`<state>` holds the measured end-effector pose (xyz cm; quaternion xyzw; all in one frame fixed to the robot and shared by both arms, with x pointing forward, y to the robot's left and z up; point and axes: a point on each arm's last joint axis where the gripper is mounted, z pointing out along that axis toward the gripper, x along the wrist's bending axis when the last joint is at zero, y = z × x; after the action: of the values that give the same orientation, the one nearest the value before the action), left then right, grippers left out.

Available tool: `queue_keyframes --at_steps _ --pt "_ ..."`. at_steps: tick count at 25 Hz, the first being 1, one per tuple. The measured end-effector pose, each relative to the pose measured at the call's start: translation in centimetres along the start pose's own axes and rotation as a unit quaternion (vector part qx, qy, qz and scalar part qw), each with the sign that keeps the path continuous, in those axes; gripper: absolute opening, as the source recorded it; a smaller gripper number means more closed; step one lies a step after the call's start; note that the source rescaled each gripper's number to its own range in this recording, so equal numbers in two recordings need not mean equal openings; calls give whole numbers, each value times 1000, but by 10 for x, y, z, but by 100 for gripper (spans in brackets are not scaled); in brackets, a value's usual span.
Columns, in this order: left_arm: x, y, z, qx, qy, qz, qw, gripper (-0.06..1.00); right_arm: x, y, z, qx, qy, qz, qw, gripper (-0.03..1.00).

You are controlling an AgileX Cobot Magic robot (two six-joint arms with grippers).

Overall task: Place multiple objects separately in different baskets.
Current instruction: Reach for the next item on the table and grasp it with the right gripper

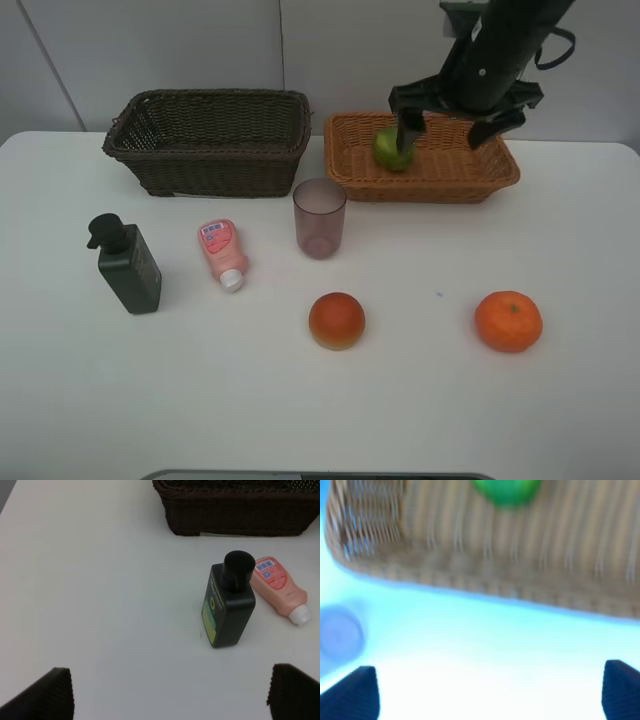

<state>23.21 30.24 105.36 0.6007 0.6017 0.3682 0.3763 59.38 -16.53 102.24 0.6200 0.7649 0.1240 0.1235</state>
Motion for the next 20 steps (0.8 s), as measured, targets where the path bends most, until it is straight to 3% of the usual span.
queue_keyframes --at_steps 11,20 --pt "0 0 0 0 0 0 1000 100 -23 -120 21 99 -11 16 995 96" --pt "0 0 0 0 0 0 1000 100 -44 -153 44 111 -20 78 991 98"
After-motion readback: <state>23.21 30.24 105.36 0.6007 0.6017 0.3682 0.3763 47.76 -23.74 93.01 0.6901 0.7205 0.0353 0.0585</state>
